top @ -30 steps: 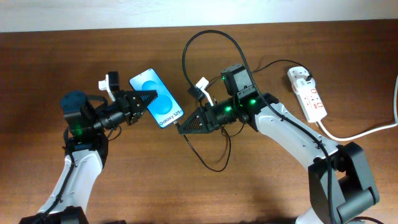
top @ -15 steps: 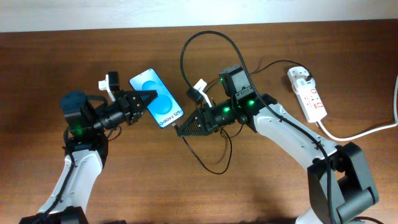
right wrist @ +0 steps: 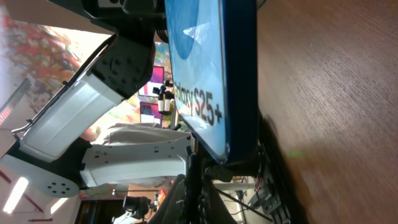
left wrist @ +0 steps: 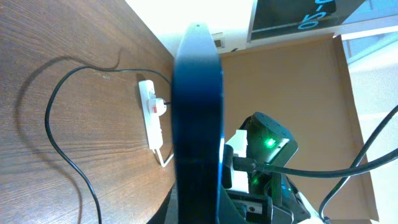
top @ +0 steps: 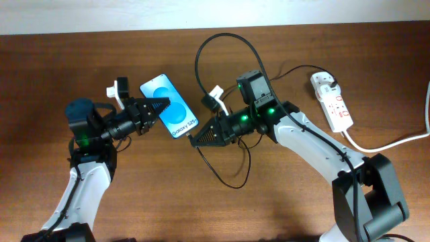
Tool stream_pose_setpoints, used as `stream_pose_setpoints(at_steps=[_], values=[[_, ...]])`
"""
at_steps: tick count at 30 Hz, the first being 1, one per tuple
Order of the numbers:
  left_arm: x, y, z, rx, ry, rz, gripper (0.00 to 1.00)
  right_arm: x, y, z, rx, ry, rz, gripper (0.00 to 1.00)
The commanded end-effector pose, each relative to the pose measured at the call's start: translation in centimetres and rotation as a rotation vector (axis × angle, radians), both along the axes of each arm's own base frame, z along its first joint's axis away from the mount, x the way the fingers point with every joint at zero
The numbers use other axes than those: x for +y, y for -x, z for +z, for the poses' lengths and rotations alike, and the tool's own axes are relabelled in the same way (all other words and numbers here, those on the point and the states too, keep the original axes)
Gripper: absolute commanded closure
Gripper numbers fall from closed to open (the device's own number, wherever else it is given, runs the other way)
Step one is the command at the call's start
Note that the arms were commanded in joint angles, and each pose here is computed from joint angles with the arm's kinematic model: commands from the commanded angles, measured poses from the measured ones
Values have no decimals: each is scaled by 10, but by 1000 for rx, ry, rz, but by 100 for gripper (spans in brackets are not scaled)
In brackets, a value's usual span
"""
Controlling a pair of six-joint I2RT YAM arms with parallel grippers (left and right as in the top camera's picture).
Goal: Plug charger to phone and switch on socket
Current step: 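Press the cable plug further into the port while left gripper holds phone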
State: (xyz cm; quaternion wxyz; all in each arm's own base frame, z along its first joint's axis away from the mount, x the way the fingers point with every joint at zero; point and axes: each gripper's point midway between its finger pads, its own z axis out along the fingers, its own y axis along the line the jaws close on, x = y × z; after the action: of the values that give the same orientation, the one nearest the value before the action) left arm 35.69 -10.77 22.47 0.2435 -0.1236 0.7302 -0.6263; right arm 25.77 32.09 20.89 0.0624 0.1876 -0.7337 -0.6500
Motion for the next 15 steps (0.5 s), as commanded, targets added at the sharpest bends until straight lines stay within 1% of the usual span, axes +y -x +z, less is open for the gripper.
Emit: stream_pose_setpoints(at_steps=[1,5,15], values=[[-3,5,10,-30,5,-39,100,2,1,8,-25,-11,4,96],[-4,5,10,-30,6,-42,100,2,-1,3,-11,19,-17,96],[-4,6,10,-30,8,-50,100,2,-1,6,-26,0,-6,96]])
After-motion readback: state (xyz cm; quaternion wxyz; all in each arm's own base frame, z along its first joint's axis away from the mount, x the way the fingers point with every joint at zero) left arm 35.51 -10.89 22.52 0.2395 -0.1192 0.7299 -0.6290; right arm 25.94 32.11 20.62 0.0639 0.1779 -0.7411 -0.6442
